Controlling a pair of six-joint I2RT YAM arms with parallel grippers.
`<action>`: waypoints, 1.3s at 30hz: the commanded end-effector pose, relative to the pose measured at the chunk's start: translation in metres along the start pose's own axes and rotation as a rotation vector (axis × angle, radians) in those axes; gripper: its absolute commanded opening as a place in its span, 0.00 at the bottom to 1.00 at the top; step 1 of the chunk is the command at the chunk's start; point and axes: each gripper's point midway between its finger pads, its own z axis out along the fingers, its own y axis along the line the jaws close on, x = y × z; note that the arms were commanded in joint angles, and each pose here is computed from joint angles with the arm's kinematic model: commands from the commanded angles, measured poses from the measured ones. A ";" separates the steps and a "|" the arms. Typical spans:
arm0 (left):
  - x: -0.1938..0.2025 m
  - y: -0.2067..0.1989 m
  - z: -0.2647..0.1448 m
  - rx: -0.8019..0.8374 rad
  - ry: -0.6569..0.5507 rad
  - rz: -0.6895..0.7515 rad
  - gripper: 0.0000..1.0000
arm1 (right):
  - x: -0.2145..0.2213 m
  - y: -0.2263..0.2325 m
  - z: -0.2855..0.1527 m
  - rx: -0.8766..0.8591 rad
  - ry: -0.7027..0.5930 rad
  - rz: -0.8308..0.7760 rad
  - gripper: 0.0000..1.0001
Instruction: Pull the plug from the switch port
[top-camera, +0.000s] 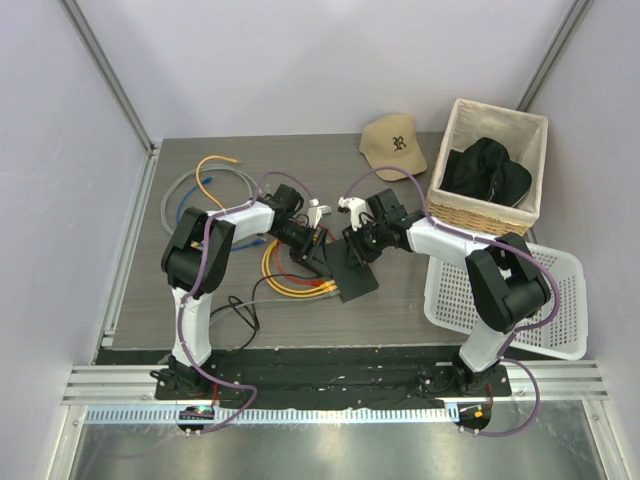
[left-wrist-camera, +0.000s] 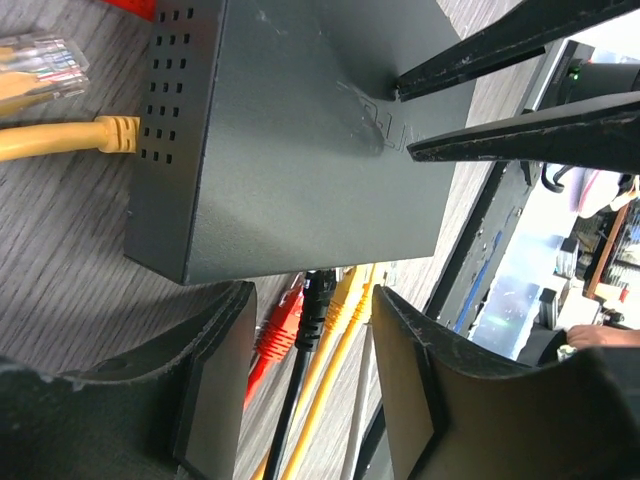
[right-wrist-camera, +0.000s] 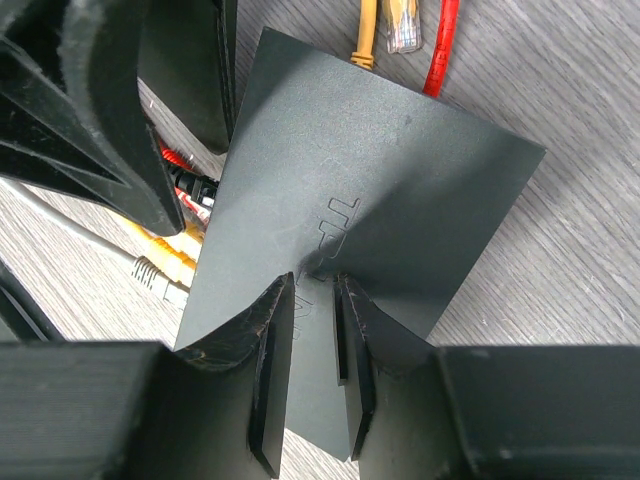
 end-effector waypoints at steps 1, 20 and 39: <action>-0.002 -0.003 0.003 0.011 -0.012 0.000 0.52 | 0.050 -0.020 0.004 0.096 0.149 0.025 0.31; -0.014 0.008 0.007 -0.094 -0.020 -0.039 0.00 | 0.053 -0.019 0.004 0.094 0.150 0.032 0.31; -0.028 0.031 -0.008 -0.075 -0.006 -0.026 0.00 | 0.061 -0.020 0.003 0.100 0.162 0.031 0.31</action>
